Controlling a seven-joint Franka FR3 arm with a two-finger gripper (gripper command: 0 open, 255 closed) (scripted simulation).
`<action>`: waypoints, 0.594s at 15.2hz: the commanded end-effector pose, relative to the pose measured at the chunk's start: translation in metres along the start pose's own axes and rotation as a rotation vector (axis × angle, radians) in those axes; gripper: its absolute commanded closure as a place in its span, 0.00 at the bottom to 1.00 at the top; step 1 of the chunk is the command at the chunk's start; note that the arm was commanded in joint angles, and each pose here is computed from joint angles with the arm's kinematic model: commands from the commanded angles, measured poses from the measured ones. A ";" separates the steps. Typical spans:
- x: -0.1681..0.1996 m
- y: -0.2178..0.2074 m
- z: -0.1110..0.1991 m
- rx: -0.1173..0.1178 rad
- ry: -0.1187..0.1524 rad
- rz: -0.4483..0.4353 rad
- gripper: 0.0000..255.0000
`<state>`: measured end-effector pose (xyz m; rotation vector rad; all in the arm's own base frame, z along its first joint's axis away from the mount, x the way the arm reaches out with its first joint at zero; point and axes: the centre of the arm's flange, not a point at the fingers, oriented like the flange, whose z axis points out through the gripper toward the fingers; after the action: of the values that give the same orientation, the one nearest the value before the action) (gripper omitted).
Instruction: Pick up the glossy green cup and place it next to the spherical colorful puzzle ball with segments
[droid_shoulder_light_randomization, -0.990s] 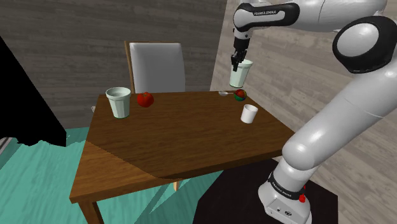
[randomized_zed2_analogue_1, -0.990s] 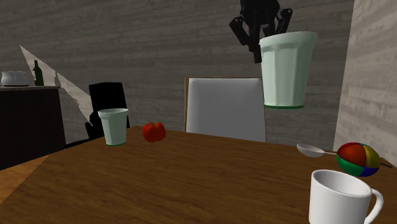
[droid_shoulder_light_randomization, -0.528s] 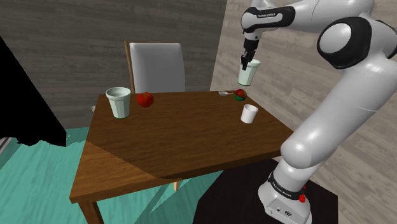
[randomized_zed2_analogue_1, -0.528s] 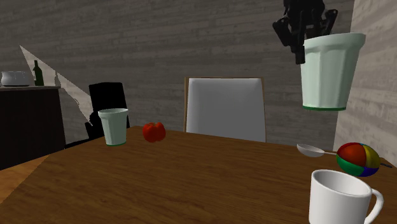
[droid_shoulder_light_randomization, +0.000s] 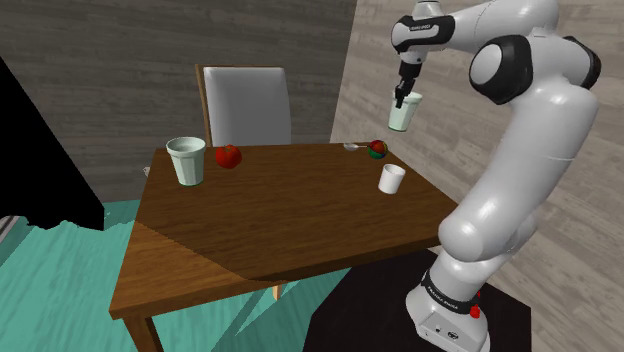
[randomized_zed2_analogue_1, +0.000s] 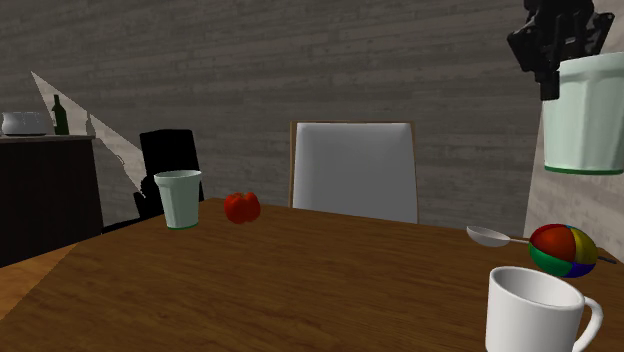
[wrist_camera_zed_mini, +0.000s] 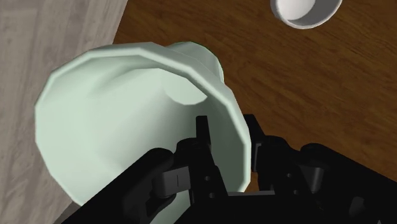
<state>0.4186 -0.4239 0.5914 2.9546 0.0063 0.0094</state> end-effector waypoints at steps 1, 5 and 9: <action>-0.002 0.027 0.002 -0.002 0.001 -0.002 1.00; -0.011 0.078 0.012 -0.002 0.001 -0.002 1.00; -0.014 0.086 0.029 -0.002 0.001 -0.002 1.00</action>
<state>0.4063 -0.5134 0.5835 2.9541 0.0079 0.0089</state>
